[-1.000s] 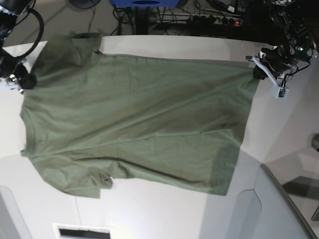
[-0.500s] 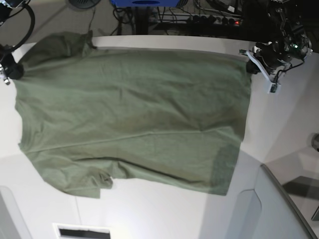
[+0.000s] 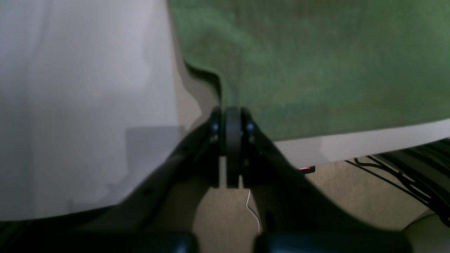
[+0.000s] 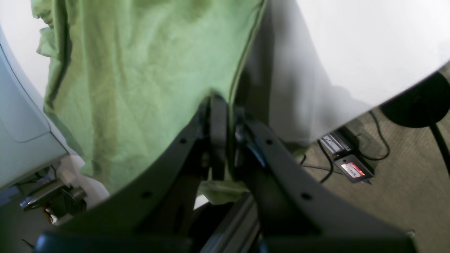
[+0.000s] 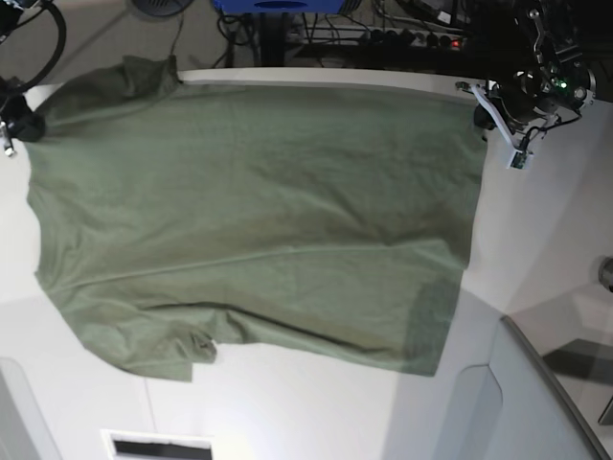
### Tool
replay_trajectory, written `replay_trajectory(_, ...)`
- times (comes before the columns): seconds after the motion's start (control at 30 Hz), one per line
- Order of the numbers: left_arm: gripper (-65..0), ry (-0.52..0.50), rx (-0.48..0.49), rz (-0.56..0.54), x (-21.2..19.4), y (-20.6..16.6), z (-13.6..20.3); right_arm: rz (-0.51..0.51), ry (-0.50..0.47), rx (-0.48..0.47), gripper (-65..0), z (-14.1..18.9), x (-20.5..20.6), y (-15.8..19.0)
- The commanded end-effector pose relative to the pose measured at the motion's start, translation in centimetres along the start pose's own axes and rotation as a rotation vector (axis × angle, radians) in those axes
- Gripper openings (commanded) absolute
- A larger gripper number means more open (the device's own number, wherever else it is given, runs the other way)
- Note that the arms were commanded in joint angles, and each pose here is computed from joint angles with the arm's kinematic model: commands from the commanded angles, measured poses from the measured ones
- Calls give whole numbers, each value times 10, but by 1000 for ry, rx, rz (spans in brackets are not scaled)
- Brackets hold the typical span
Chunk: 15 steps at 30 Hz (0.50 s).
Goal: Layout the t-shirt on the table in an organized manner, then fold the t-shirt properly
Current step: 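Lift the held edge with both grippers and pull it taut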
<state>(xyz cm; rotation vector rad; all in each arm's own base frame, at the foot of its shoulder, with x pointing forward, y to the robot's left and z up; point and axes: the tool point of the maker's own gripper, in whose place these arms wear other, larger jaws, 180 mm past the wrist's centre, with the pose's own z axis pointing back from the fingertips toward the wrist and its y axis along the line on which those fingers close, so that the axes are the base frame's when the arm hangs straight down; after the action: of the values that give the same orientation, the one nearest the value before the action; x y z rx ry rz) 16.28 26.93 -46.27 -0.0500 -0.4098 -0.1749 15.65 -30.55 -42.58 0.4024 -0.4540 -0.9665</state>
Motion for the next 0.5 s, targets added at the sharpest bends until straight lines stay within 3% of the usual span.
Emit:
replay_trajectory(0.0, -650, -23, 21, -22, 8, 9, 6, 16, -35, -1, -650, 7, 13, 2)
replay_trajectory(0.47, -650, -26, 18, -18, 11, 8, 3, -4, -37, 17, -650, 1, 17, 11)
